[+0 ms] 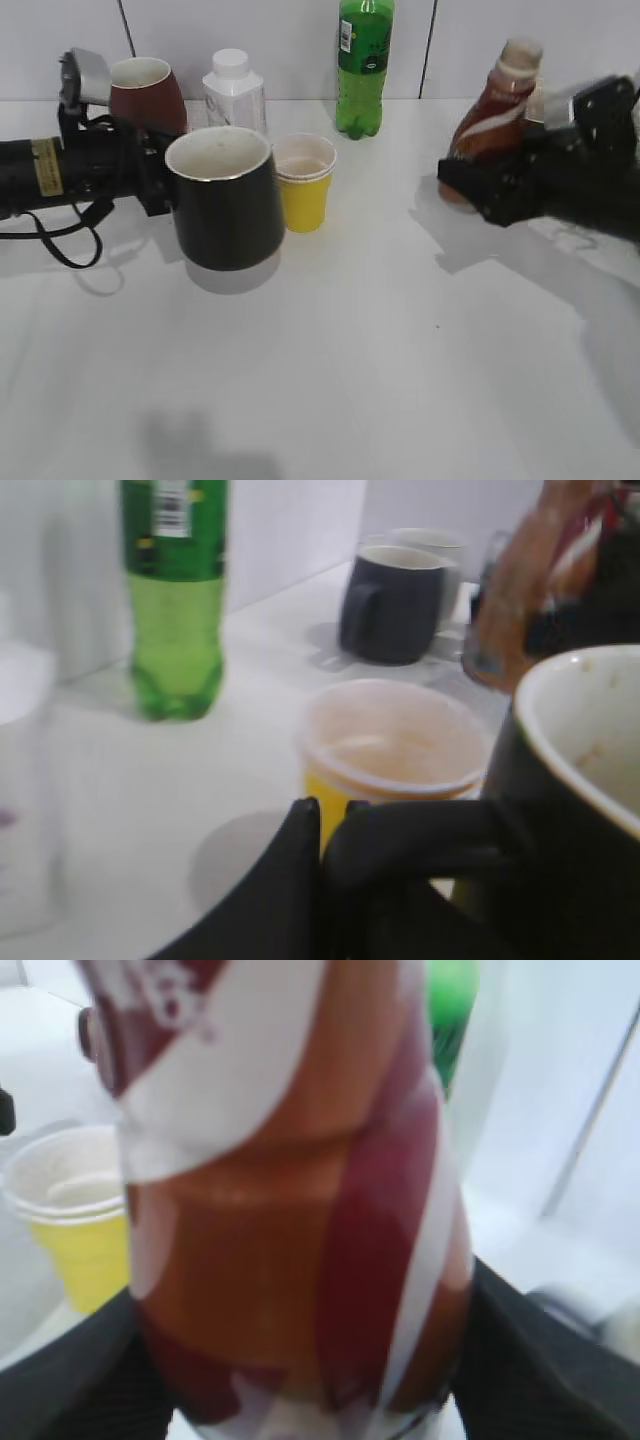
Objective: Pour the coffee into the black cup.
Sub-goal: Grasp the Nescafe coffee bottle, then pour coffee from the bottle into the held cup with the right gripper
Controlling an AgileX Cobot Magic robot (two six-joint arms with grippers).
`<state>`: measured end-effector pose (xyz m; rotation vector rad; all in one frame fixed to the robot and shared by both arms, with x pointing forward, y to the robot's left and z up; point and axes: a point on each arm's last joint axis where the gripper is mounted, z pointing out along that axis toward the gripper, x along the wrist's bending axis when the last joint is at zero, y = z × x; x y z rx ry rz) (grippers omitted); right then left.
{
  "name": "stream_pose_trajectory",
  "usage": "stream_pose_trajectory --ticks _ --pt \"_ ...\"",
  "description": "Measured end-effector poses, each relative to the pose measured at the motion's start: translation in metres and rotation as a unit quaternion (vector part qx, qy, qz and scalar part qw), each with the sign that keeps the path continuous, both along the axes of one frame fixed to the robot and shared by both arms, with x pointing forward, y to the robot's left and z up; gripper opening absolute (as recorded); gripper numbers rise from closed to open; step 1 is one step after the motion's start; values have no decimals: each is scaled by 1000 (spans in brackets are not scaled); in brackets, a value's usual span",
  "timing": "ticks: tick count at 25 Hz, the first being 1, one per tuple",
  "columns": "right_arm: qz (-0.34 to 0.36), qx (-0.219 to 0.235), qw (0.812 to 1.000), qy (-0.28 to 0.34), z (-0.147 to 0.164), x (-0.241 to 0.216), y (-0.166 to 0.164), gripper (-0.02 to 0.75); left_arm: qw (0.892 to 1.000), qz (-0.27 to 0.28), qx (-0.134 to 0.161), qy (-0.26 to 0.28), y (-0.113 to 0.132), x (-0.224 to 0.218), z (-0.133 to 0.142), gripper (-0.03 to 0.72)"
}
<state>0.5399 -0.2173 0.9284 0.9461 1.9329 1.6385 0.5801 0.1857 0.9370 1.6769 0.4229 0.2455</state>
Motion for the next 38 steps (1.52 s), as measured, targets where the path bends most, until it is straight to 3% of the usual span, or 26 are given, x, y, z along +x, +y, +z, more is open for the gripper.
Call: stream_pose_trajectory --ticks 4,9,18,25,38 --pt "6 -26 998 -61 39 -9 -1 549 1000 -23 -9 -4 -22 -5 3 39" --pt "3 -107 987 -120 70 -22 2 549 997 -66 -15 -35 -56 -6 17 39" --pt "22 -223 948 -225 96 -35 7 547 990 -127 -4 -66 -115 -22 32 38" --pt "54 -286 913 -287 100 -37 9 547 991 -114 -15 -62 -135 -26 37 38" --pt "96 -428 799 -412 100 -37 9 547 992 -115 1 -51 -156 -39 34 38"
